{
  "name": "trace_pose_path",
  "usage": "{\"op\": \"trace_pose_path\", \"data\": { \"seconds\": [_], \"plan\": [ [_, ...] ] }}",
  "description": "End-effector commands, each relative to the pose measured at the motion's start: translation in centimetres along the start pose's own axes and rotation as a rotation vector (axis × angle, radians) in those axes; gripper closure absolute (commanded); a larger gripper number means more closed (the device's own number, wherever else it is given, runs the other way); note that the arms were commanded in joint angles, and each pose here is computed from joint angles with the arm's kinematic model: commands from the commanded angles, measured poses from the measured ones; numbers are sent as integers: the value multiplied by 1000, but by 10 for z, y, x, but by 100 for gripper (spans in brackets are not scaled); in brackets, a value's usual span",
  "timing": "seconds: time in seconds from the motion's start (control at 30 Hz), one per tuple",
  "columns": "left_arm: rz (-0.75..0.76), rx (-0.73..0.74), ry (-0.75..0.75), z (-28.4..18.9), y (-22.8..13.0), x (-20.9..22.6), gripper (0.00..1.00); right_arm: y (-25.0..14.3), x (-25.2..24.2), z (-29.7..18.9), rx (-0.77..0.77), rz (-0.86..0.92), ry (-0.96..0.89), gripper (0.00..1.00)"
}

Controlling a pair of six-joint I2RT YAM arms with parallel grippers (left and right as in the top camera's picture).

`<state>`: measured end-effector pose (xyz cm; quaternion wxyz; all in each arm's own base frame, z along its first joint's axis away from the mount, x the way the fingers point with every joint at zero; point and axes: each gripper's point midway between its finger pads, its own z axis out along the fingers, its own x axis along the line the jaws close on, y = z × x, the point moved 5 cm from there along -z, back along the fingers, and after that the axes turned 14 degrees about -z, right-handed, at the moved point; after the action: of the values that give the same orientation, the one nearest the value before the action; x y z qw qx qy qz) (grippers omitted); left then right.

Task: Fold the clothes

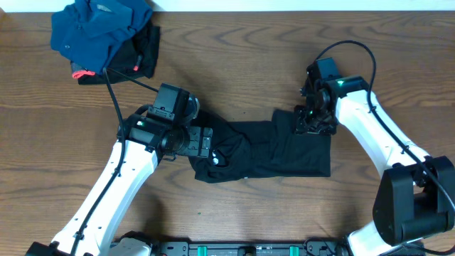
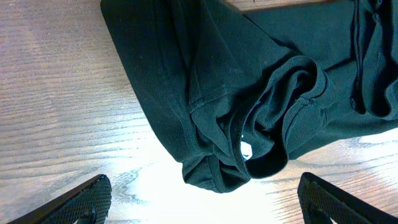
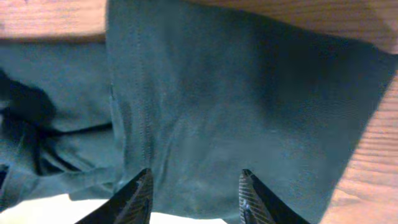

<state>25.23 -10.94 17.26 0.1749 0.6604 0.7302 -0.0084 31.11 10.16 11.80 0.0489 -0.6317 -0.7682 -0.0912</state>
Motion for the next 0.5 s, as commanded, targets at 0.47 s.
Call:
{"op": "trace_pose_path", "data": {
  "seconds": [0.47],
  "plan": [
    [4, -24, 3, -5, 6, -1, 4, -60, 25, 65, 132, -54, 108, 85]
  ]
}}
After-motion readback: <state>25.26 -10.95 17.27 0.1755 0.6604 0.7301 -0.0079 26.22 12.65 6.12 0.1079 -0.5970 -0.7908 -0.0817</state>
